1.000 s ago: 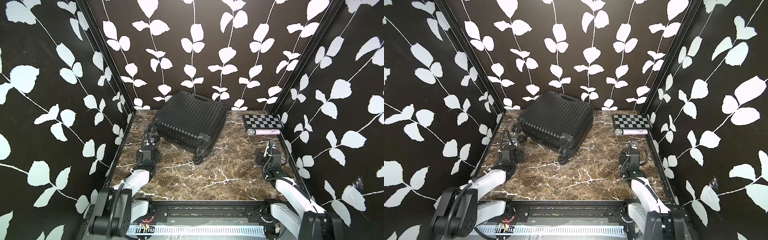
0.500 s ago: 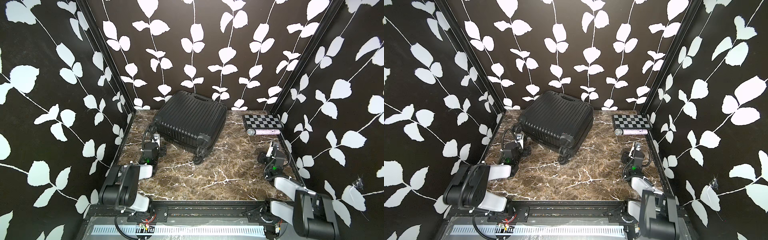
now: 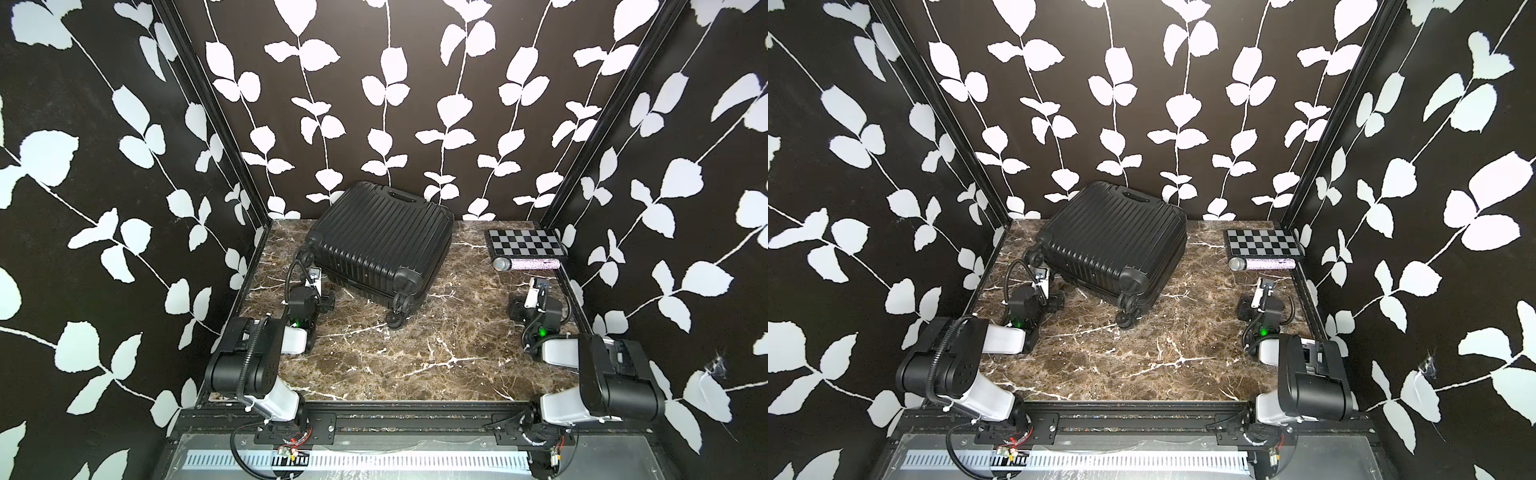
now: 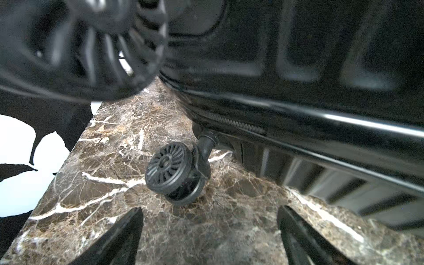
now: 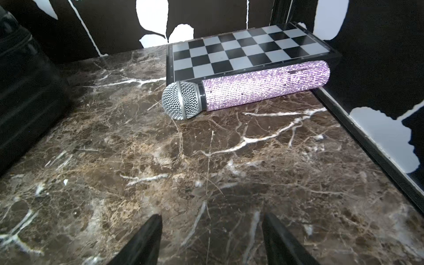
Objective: Close the suitcase zippers
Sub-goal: Reset both arms
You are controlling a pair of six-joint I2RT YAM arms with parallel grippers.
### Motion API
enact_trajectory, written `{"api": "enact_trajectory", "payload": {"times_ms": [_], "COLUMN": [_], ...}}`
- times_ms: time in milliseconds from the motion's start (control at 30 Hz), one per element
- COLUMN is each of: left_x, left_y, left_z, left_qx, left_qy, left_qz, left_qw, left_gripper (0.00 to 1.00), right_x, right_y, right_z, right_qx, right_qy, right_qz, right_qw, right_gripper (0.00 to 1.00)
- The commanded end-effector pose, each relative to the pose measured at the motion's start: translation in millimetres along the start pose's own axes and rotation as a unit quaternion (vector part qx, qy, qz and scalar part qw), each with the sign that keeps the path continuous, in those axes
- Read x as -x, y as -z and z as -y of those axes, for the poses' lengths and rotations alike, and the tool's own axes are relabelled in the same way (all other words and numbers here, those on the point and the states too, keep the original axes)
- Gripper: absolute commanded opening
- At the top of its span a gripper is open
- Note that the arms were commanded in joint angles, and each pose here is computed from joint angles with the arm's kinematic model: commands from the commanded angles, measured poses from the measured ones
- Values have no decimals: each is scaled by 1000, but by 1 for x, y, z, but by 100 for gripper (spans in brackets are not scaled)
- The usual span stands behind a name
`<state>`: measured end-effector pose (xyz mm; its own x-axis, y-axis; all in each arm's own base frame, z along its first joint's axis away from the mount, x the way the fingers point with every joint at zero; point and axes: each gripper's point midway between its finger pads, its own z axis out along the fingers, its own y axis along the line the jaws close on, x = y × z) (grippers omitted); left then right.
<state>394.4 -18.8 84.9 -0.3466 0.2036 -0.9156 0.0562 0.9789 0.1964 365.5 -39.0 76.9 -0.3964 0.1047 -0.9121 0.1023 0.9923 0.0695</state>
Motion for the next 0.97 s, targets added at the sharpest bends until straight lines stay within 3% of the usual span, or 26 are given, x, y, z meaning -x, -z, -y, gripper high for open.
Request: {"api": "enact_trajectory", "payload": {"times_ms": [0,67,133,167,200,300,933], "left_x": [11,12,12,12,11,11,11], "left_y": [0,0,0,-1,-2,-2,-2], "left_z": [-3,-3,-3,-5,-7,-7,-7], "left_qx": [-1,0,-1,4,7,6,6], "left_qy": [-1,-1,0,3,6,7,7], "left_qz": [14,14,13,10,8,7,7], "left_qw": [1000,1000,1000,1000,1000,1000,1000], "left_gripper": [93,94,95,95,95,100,100], "right_x": [27,25,21,22,24,21,21], "right_y": [-4,-10,-14,-18,-20,-19,-19], "right_z": [-16,-26,-25,-23,-25,-27,-29], "right_qx": [24,25,17,3,-2,-6,0], "right_qy": [36,58,62,64,71,77,81], "right_qz": [53,69,31,20,30,18,19], "right_qw": [998,996,997,998,997,997,996], "right_gripper": [69,71,78,96,99,99,98]}}
